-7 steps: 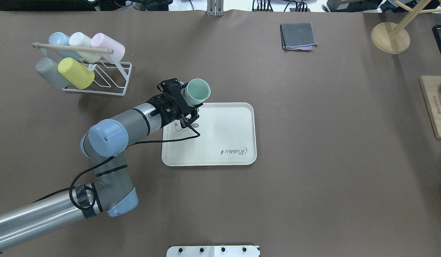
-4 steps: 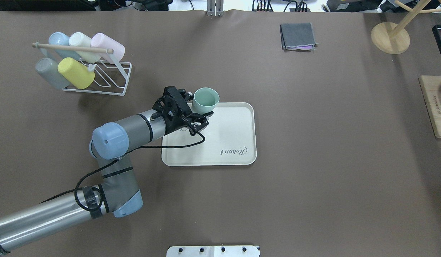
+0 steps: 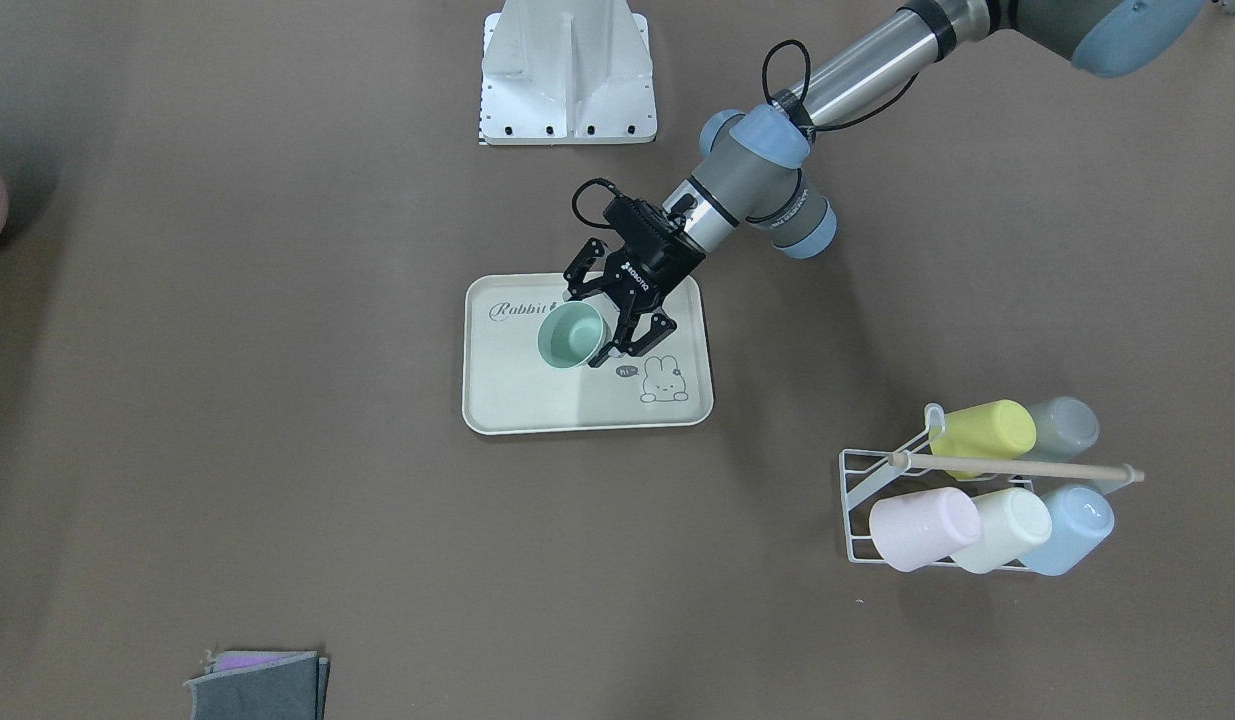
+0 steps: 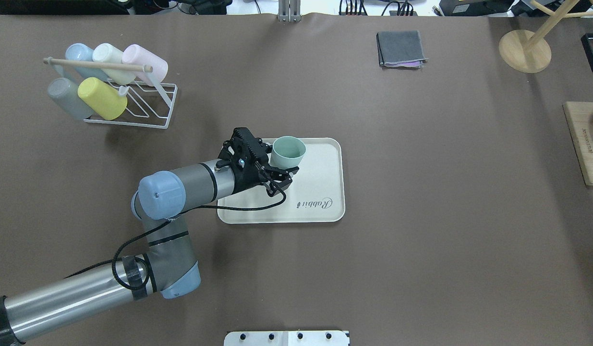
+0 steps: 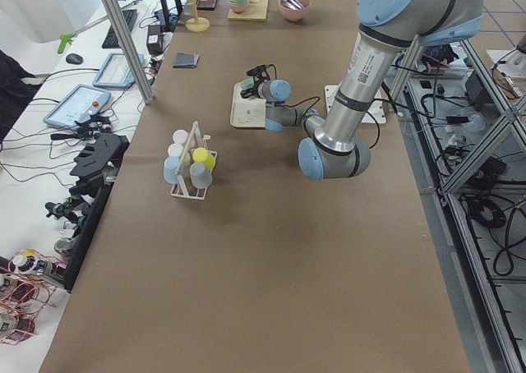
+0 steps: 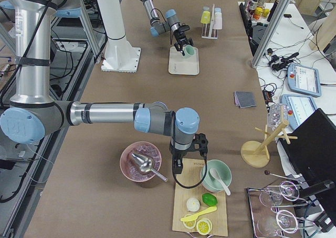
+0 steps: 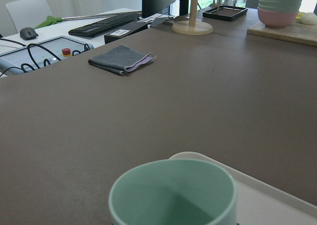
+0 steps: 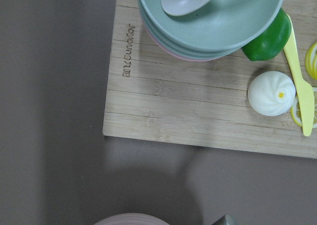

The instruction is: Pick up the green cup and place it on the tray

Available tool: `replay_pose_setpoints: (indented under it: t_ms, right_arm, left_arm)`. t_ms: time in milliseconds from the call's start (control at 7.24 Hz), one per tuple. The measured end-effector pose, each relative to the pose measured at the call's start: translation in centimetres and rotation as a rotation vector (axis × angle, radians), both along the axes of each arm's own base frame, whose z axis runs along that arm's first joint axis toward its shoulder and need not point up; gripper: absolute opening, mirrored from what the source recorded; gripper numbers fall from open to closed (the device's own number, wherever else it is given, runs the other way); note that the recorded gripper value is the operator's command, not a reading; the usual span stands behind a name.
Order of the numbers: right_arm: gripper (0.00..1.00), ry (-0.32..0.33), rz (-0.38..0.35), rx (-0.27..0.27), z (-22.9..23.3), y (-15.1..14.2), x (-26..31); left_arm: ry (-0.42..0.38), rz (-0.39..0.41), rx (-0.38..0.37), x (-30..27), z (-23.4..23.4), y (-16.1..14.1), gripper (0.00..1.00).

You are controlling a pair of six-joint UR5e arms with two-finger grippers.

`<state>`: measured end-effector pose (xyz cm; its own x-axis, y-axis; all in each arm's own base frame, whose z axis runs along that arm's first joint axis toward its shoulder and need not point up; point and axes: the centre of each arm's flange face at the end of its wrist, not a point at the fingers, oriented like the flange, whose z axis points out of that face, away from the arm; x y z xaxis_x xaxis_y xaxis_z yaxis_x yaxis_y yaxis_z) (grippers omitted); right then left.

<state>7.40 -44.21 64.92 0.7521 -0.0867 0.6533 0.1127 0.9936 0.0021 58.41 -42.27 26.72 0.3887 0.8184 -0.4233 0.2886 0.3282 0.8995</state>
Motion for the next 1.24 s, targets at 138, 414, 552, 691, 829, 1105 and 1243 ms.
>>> replay_pose_setpoints:
  t_ms: [138,414,552,691,829,1105,1243]
  right_arm:
    - [1.00,0.001,0.000,0.000,0.0,0.0,0.0]
    - [1.00,0.002,0.000,0.001,0.0,0.0,0.0]
    - [1.00,0.002,0.000,0.002,0.0,0.0,0.0]
    - [1.00,0.002,0.000,0.002,0.0,0.0,0.0]
    - [1.00,0.002,0.000,0.001,0.0,0.0,0.0]
    - [1.00,0.002,0.000,-0.003,0.2,0.1,0.0]
    - [1.00,0.002,0.000,-0.005,0.3,0.1,0.0]
  left_arm:
    - [0.005,0.010,0.001,0.6,-0.4,0.4,0.00]
    - [0.016,0.021,0.005,1.4,0.0,1.0,0.00]
    - [0.029,0.026,0.011,1.8,0.6,1.3,0.00]
    - [0.037,0.029,0.015,2.1,0.9,1.5,0.00]
    - [0.040,0.032,0.016,2.2,1.0,1.6,0.00]
    - [0.049,0.034,0.022,2.4,1.1,1.9,0.00]
    - [0.060,0.034,0.029,2.4,1.2,2.0,0.00]
